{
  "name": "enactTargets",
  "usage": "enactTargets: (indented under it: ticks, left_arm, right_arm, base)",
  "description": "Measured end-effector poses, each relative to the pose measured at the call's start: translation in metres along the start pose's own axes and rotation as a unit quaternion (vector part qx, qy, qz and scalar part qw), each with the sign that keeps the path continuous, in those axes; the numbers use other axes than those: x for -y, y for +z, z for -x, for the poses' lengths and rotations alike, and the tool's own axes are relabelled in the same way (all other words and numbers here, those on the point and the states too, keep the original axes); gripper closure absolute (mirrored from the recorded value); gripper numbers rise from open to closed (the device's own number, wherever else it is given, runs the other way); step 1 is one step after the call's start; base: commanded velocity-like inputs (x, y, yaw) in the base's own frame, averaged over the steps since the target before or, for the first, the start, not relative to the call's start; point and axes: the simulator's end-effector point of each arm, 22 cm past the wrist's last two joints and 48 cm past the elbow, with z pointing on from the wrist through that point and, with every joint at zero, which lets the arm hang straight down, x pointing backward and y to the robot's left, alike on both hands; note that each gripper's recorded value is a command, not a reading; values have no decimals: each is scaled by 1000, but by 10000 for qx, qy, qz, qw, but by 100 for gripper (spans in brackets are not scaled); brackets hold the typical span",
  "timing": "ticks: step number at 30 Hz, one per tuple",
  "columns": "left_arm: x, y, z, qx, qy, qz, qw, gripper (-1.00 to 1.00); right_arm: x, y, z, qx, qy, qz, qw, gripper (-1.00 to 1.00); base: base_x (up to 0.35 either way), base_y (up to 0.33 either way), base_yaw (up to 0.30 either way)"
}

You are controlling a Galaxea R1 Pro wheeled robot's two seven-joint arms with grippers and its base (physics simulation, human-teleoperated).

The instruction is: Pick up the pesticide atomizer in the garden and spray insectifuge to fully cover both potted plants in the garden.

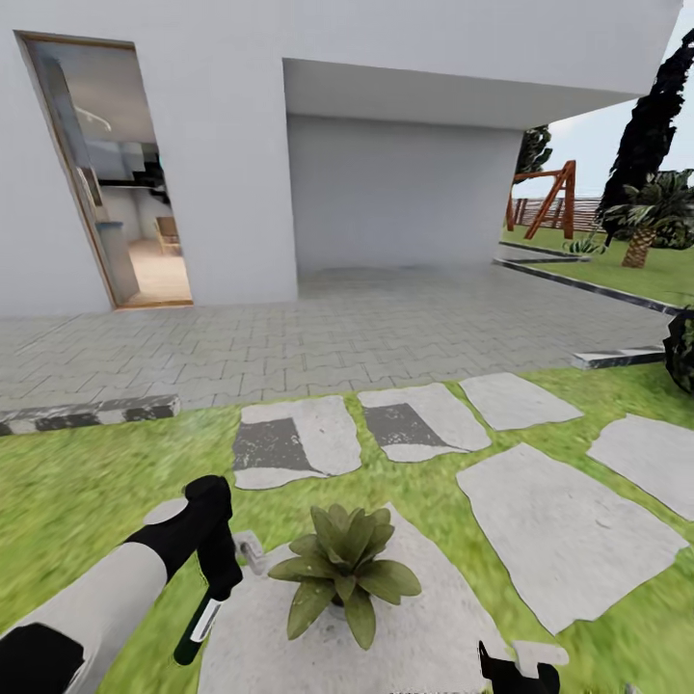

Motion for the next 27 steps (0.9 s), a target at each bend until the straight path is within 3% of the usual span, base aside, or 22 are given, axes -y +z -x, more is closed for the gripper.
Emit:
enactTargets:
  ticks: [16, 27]
  left_arm:
    - [6, -1, 8, 48, 48, -28, 10000, 100]
    - [8, 14, -7, -195, 120, -9, 9997, 100]
  right_arm:
    - [1, 0, 0, -3, -4, 3, 10000, -100]
    - [1, 0, -2, -19, -7, -5, 10000, -100]
  base:
    - [116, 111, -34]
    - [2, 2, -44]
